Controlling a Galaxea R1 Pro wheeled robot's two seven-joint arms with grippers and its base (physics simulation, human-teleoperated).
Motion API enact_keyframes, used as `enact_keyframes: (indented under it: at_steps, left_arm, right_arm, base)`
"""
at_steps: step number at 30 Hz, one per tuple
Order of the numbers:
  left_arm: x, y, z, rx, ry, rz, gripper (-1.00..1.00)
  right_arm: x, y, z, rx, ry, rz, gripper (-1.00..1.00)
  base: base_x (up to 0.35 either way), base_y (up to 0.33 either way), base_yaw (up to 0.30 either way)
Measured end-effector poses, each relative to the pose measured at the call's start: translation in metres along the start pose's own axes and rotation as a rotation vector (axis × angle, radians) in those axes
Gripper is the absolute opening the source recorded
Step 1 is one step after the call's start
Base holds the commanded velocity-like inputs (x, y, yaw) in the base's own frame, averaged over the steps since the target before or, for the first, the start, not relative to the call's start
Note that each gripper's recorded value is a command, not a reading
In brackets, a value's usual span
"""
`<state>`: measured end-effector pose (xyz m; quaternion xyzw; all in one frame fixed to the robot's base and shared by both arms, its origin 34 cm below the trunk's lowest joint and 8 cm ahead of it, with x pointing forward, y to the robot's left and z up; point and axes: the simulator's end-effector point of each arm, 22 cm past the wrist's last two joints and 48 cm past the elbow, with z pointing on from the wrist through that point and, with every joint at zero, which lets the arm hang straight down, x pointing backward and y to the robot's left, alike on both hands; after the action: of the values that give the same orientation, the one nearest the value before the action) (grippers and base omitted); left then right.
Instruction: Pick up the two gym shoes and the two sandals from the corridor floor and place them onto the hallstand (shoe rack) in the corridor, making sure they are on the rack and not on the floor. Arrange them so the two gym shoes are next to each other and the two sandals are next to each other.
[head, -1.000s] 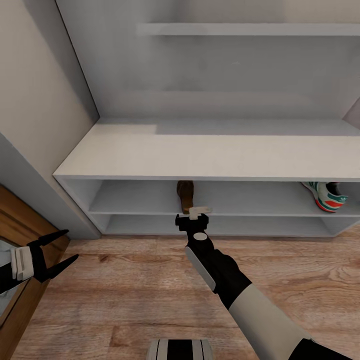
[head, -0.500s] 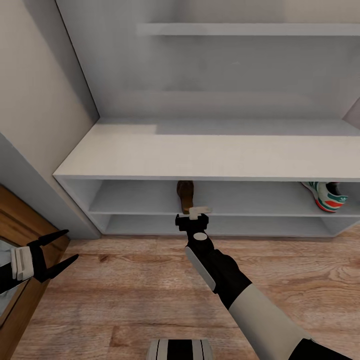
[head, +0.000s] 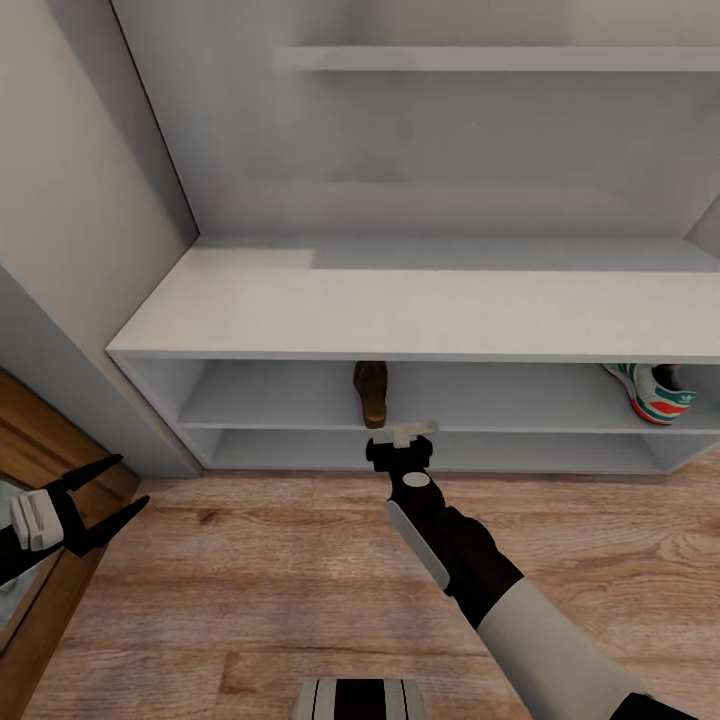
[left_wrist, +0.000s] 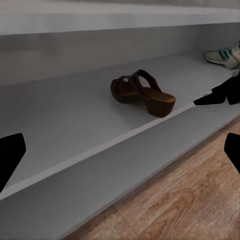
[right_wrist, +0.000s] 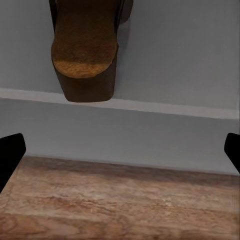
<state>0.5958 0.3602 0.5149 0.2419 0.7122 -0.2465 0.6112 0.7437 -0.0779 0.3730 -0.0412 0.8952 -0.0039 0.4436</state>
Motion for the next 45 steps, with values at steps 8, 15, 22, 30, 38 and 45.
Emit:
enact_keyframes:
  at_steps: [8,15,22,30,38,45]
  left_arm:
    - [0.000,0.009,-0.001,-0.040,-0.003,-0.004,1.00]
    - [0.000,0.009,-0.002,-0.045,-0.004,-0.006,1.00]
    - [0.000,0.010,-0.002,-0.047,-0.004,-0.007,1.00]
    - [0.000,0.010,-0.002,-0.047,-0.005,-0.008,1.00]
    - [0.000,0.010,-0.002,-0.047,-0.005,-0.009,1.00]
    - [0.000,0.010,-0.002,-0.047,-0.005,-0.009,1.00]
  right_arm:
    - [0.004,-0.005,0.000,0.005,0.011,-0.009,1.00]
    - [0.005,-0.007,0.000,0.007,0.014,-0.012,1.00]
    - [0.006,-0.007,0.000,0.007,0.017,-0.014,1.00]
    - [0.009,-0.007,0.000,0.007,0.030,-0.022,1.00]
    - [0.011,-0.007,0.000,0.007,0.037,-0.026,1.00]
    - [0.011,-0.007,0.000,0.007,0.038,-0.027,1.00]
  base:
    - [0.000,0.000,0.000]
    - [0.000,0.000,0.000]
    - [0.000,0.000,0.000]
    - [0.000,0.000,0.000]
    - [-0.082,0.000,0.000]
    - [-0.151,0.000,0.000]
